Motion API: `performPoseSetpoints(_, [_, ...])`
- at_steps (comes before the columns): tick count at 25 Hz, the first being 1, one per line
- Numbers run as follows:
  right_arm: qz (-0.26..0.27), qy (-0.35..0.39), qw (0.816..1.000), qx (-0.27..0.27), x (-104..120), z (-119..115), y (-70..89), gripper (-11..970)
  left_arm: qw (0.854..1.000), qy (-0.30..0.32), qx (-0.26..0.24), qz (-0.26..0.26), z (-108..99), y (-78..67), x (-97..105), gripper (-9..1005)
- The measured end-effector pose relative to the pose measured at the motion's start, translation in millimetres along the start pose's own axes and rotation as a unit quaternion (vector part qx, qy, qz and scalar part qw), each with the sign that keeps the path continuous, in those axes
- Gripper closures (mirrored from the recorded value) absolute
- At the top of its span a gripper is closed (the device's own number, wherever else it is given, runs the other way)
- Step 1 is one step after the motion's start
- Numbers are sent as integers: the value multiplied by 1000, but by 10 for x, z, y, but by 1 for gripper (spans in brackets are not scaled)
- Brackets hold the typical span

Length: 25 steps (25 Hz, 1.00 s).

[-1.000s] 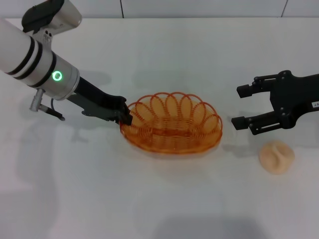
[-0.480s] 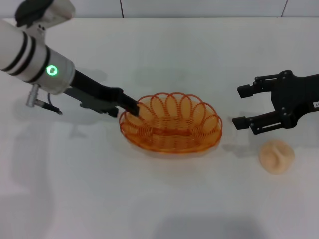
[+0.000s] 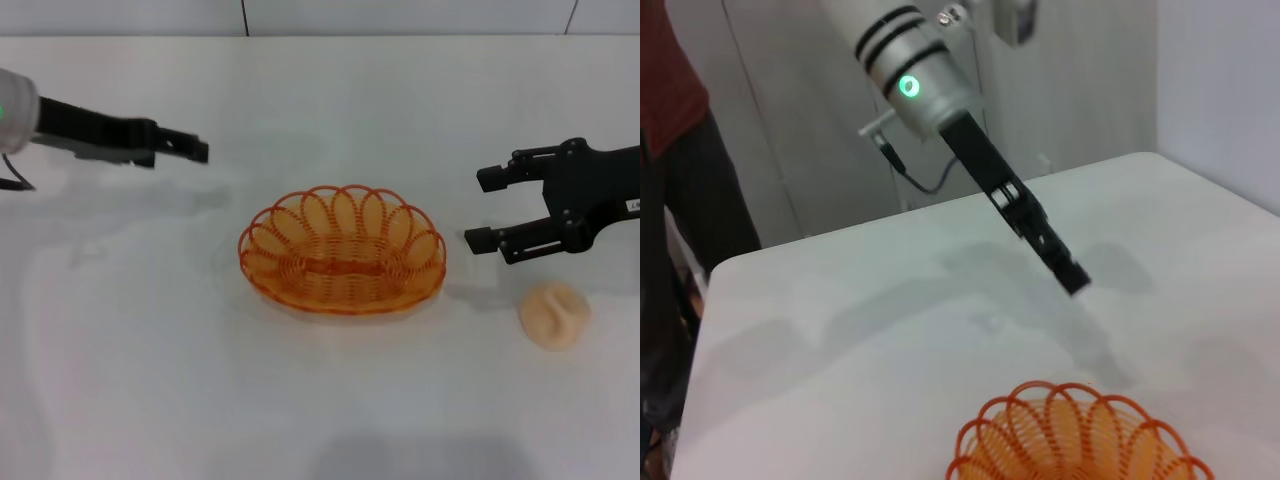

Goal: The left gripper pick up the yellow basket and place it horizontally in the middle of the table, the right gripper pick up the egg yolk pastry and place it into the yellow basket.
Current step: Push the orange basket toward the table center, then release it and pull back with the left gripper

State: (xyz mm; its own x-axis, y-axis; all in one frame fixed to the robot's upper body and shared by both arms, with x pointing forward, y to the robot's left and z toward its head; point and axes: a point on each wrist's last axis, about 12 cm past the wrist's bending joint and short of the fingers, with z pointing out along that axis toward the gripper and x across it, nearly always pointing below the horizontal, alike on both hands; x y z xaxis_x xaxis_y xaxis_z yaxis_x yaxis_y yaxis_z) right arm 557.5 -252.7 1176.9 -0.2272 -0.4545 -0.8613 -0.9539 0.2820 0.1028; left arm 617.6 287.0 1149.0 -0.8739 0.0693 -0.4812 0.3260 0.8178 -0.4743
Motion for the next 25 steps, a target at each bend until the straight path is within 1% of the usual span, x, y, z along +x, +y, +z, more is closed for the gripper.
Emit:
performPoseSetpoints(1, [2, 0, 1000, 2, 1, 0, -5, 155, 999, -29, 10, 17, -79, 45, 0, 103])
performPoseSetpoints(3, [8, 1, 1000, 6, 7, 2, -15, 156, 998, -47, 19, 28, -124, 67, 2, 103])
performPoseSetpoints(5, [14, 2, 1000, 12, 11, 2, -28, 156, 994, -80, 40, 56, -197, 87, 9, 104])
performPoseSetpoints(6, [20, 5, 1000, 16, 17, 0, -39, 156, 993, -88, 46, 65, -213, 87, 12, 104])
performPoseSetpoints(9, [33, 20, 999, 31, 45, -8, -70, 156, 983, -107, 80, 123, -304, 46, 36, 104])
performPoseSetpoints(13, [51, 42, 997, 43, 58, 6, -105, 157, 968, -88, 120, 201, -389, -69, 99, 105])
performPoseSetpoints(15, [55, 49, 996, 47, 46, 12, -118, 157, 957, -69, 140, 245, -434, -140, 144, 105])
performPoseSetpoints(17, [54, 55, 996, 50, 25, 13, -123, 157, 948, -54, 158, 272, -463, -183, 189, 105])
performPoseSetpoints(19, [54, 60, 995, 52, 12, 15, -124, 157, 938, -39, 176, 296, -488, -211, 241, 105])
performPoseSetpoints(22, [59, 73, 994, 54, -4, 31, -116, 158, 927, -21, 192, 321, -521, -214, 317, 106])
performPoseSetpoints(25, [62, 92, 992, 59, -23, 47, -103, 158, 925, -17, 194, 326, -531, -208, 343, 106])
